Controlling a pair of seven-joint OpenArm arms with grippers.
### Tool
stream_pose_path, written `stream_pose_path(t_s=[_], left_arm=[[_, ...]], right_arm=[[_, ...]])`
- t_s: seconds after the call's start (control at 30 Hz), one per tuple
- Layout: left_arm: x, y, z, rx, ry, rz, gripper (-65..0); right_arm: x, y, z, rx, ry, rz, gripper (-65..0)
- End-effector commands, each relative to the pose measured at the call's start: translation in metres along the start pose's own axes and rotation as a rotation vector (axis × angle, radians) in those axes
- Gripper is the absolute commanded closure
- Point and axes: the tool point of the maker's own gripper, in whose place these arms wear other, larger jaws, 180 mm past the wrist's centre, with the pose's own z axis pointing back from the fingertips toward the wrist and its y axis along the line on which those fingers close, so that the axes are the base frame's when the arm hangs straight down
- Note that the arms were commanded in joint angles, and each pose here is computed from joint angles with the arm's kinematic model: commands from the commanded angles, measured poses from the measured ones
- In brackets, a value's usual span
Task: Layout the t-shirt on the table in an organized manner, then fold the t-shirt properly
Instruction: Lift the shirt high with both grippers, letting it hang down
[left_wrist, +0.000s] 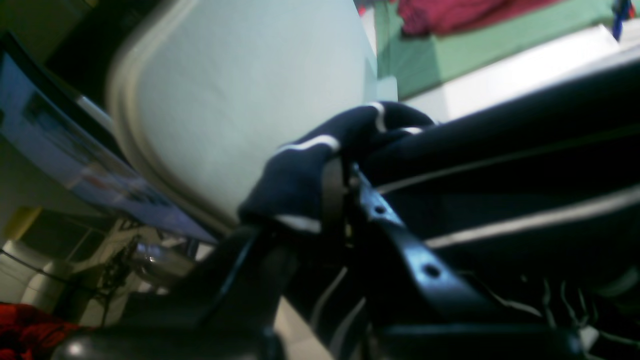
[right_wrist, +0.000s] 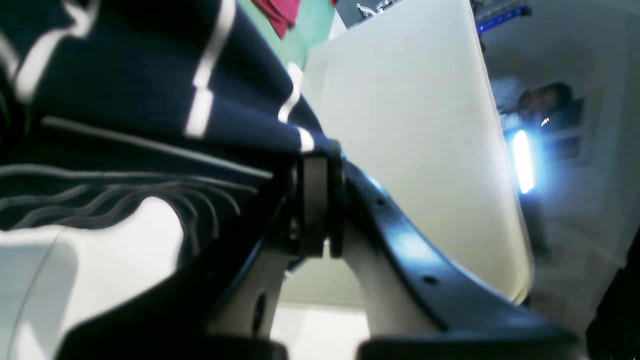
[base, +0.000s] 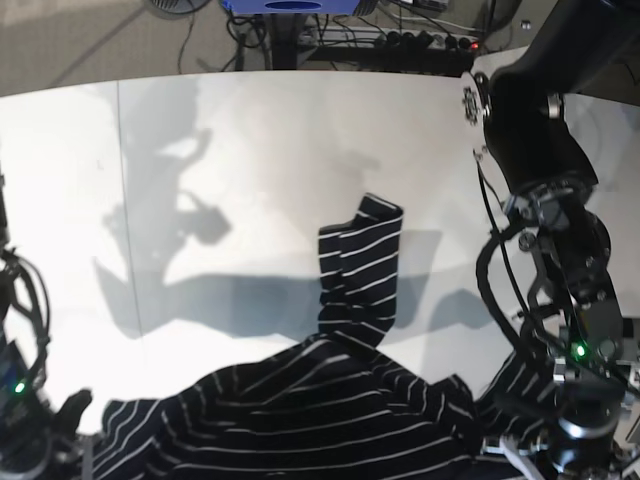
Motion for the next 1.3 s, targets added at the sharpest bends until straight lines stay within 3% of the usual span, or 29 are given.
stream_pose_path(t_s=[0.0, 0.13, 0.3, 0.57, 0.93, 1.07, 1.27], left_arm=[[0.025, 0.017, 0.001, 0.051, -0.069, 0.007, 0.0], [0.056, 0.012, 0.001, 0.042, -0.137, -0.046, 0.0], [0.085, 0.004, 0.004, 0.026, -0.2, -0.088, 0.0], [0.136, 0.045, 0.01, 0.121, -0.251, -0.058, 0.0], [0.171, 0.11, 0.013, 0.262, -0.295, -0.097, 0.0], [0.178, 0.128, 0.012, 0.296, -0.297, -0.104, 0.0], [0.185, 0.151, 0.009, 0.333, -0.285, -0.107, 0.0]], right_arm=[[0.012, -0.037, 0.004, -0.09, -0.033, -0.002, 0.0], [0.03, -0.064, 0.006, -0.127, -0.065, 0.03, 0.0], [0.053, -0.1, 0.013, -0.25, -0.058, 0.137, 0.0], [0.087, -0.132, 0.013, -0.326, -0.001, 0.273, 0.0], [0.136, -0.175, 0.009, -0.364, -0.029, 0.219, 0.0], [0.162, -0.178, 0.002, -0.338, -0.087, 0.21, 0.0], [0.166, -0.178, -0.012, -0.299, -0.067, 0.205, 0.0]])
